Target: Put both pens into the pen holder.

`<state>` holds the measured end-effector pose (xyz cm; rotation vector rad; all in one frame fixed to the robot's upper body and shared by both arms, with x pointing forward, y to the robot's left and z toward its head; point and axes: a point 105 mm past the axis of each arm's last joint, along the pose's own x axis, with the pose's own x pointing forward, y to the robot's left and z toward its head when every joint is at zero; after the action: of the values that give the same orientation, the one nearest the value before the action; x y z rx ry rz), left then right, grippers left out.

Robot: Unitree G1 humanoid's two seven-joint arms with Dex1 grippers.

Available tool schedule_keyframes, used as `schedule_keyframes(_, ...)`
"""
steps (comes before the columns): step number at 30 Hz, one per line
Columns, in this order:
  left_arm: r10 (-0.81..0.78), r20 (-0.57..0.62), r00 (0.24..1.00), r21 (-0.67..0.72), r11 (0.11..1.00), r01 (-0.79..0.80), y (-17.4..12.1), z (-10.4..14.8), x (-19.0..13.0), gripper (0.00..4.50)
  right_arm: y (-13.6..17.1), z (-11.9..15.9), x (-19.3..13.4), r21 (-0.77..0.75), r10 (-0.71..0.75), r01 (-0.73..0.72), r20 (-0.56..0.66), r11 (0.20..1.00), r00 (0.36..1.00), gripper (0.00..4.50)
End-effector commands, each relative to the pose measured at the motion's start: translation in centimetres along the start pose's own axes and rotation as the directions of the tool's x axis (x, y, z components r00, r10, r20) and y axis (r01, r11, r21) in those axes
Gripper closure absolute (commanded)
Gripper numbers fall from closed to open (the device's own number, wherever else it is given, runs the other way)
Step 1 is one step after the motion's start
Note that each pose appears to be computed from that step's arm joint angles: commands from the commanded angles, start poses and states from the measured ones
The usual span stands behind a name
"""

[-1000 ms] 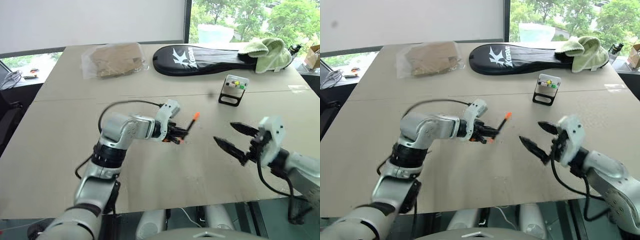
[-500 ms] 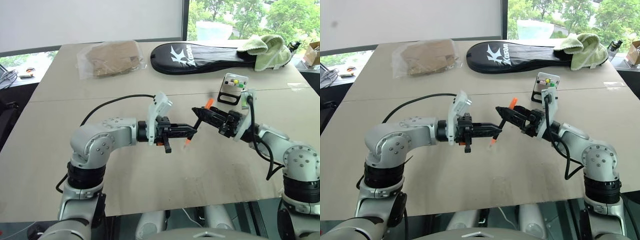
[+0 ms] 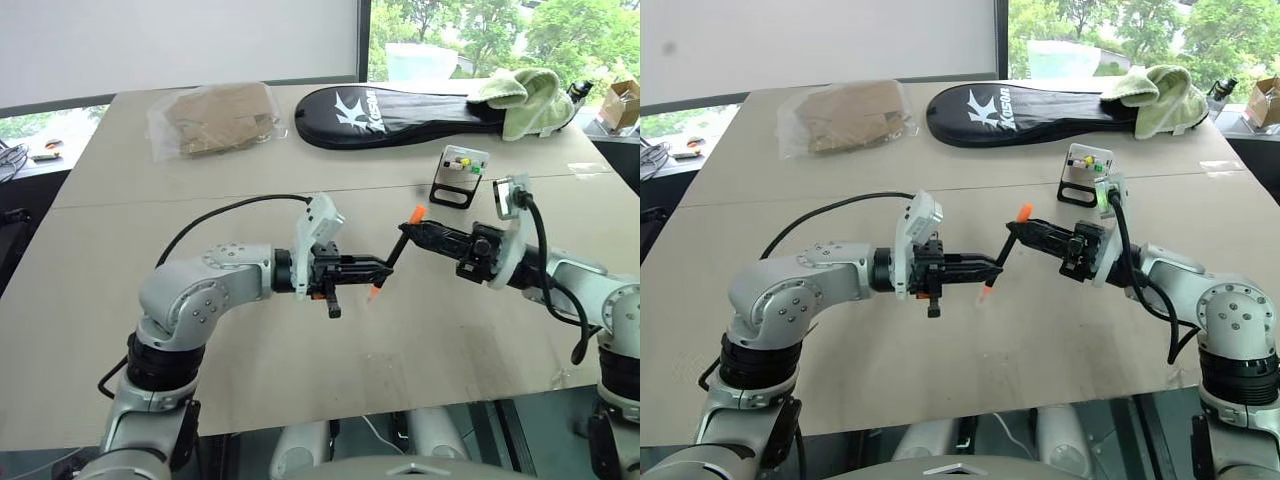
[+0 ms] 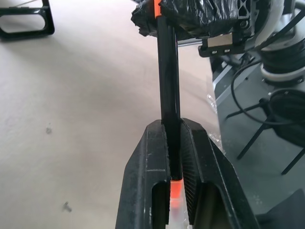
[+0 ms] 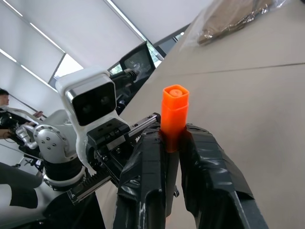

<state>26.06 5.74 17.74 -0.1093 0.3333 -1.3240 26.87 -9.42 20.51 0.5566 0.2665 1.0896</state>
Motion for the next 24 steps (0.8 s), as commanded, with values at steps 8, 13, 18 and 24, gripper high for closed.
schedule_keyframes(8,0.274,0.354,0.894,0.305,0.870,-0.387,3.2,5.9,-2.7,0.84,-1.0,10.1,-5.2,-0.527,-0.349,0.578,0.474,0.624,0.809,4.49)
schedule_keyframes(13,0.222,0.404,0.887,0.428,0.811,-0.398,2.8,5.3,-2.3,0.84,-1.6,11.9,-4.6,-0.548,-0.338,0.700,0.621,0.457,0.707,4.49)
schedule_keyframes(18,0.175,0.413,0.894,0.460,0.807,-0.370,2.7,5.0,-2.8,0.84,-3.6,12.3,-2.2,-0.564,-0.289,0.754,0.700,0.338,0.653,4.49)
schedule_keyframes(24,0.194,0.430,0.882,0.463,0.791,-0.400,3.1,5.2,-3.5,0.84,-5.4,12.3,-1.5,-0.560,-0.271,0.774,0.728,0.296,0.630,4.49)
